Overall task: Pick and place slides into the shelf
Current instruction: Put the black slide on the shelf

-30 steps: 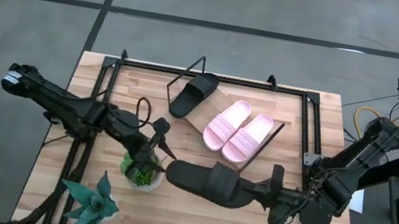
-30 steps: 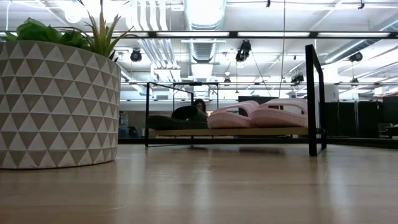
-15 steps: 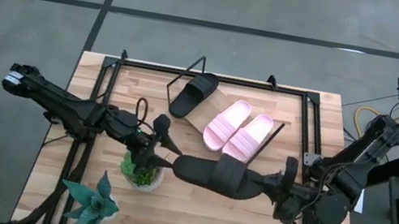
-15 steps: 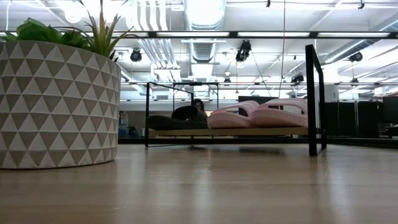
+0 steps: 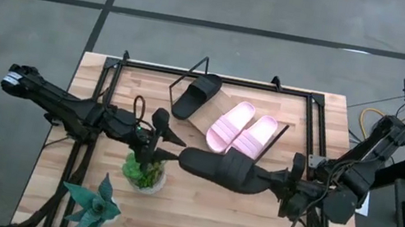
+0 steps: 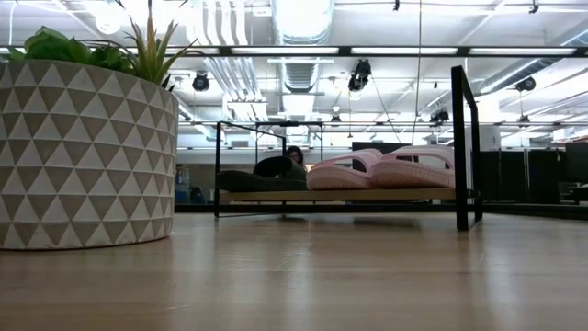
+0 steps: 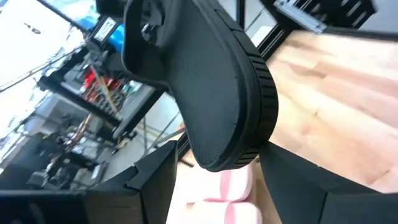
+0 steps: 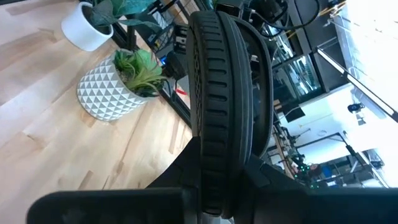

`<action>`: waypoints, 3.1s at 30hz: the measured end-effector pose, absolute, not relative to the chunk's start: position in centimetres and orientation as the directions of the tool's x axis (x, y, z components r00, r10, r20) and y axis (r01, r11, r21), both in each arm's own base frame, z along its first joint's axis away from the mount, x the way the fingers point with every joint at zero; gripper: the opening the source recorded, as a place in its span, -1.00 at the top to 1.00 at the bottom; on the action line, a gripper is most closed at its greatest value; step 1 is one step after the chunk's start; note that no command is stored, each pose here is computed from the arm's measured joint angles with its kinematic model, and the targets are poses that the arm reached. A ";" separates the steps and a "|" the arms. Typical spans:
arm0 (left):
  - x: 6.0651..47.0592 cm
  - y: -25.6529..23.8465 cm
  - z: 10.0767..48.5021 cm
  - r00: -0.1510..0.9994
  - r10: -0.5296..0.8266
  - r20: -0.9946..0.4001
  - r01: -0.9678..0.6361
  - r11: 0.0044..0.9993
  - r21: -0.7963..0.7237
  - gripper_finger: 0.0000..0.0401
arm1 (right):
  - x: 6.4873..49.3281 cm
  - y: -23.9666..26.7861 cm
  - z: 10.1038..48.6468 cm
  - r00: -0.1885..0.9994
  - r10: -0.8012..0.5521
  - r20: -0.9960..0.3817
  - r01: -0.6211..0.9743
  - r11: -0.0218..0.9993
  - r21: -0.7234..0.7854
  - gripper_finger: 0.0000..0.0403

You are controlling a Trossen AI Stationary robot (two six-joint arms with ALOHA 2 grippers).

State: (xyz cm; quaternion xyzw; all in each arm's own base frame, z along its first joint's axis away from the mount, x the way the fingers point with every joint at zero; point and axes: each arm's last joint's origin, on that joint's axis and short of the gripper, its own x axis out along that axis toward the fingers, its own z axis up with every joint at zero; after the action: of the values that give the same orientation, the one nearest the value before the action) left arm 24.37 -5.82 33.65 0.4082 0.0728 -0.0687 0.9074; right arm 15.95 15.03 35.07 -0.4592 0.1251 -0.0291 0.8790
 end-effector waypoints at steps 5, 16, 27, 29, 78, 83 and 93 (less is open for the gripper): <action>24.3 -5.7 33.8 0.983 -0.030 -0.179 0.158 0.625 0.765 -0.05 | 15.7 14.7 35.4 0.969 -0.161 -0.188 -0.059 0.585 -0.809 0.83; 24.4 -5.3 33.9 0.981 0.122 -0.150 0.052 0.585 0.810 -0.05 | 15.3 14.3 35.8 0.974 -0.139 -0.180 -0.060 0.609 -0.791 0.83; 24.6 -6.1 35.0 0.991 -0.128 -0.042 0.110 0.592 0.798 -0.05 | 15.2 14.4 35.8 0.977 -0.072 -0.202 -0.116 0.615 -0.780 0.83; 24.9 -6.2 35.0 0.985 -0.172 -0.021 0.120 0.590 0.799 -0.05 | 15.2 14.5 35.8 0.977 -0.071 -0.201 -0.116 0.615 -0.780 0.83; 26.7 -6.0 34.9 0.989 0.131 0.073 -0.136 0.572 0.809 0.79 | 15.2 13.5 36.1 0.915 -0.393 -0.097 0.202 0.650 -0.733 0.55; 26.7 -5.8 34.9 0.979 0.191 0.071 -0.169 0.567 0.806 0.79 | 15.1 13.4 36.4 0.903 -0.421 -0.085 0.229 0.639 -0.734 0.55; 26.1 -4.8 34.7 0.901 0.431 0.039 -0.271 0.491 0.828 0.79 | 14.8 13.2 38.7 0.903 -0.426 -0.059 0.279 0.685 -0.673 0.48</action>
State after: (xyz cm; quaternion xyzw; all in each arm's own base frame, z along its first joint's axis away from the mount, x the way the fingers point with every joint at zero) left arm 26.07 -4.85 34.71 0.4610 0.0869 0.2043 0.8592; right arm 14.77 13.21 38.72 -0.3467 0.1060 -0.1934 0.9117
